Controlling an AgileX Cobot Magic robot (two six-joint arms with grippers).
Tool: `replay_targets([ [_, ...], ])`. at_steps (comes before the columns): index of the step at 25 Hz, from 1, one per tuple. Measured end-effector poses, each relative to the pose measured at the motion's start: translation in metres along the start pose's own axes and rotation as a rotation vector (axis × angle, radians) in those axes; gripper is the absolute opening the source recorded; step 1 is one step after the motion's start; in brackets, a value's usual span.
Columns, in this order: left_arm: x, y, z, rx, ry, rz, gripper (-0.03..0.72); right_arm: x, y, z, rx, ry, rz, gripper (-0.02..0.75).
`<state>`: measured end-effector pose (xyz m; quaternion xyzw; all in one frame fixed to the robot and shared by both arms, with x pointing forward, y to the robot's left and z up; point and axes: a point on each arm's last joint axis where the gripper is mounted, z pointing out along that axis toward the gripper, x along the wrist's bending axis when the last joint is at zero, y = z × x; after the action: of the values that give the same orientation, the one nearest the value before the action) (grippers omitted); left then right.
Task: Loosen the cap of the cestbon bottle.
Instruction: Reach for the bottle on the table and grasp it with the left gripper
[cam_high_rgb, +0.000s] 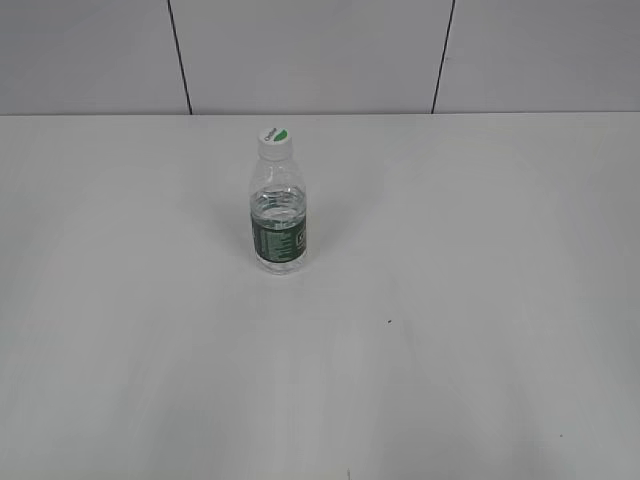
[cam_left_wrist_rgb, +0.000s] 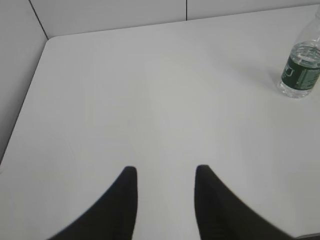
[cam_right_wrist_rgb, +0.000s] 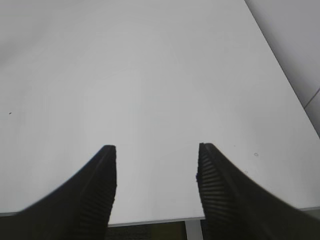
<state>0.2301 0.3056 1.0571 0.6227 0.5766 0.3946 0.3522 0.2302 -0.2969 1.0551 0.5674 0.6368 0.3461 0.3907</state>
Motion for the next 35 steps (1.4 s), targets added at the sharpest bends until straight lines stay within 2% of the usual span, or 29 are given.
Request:
replay_targets([
  [32,0.0008,0.0,0.0,0.0,0.009,0.005,0.244,0.0,-0.0001,0.0,0.001,0.0,0.0,0.403],
  [35,0.0019,0.0034,-0.0017,-0.03,0.019,0.009,0.244,0.0,-0.0001,0.0,0.001,0.0,0.0,0.403],
])
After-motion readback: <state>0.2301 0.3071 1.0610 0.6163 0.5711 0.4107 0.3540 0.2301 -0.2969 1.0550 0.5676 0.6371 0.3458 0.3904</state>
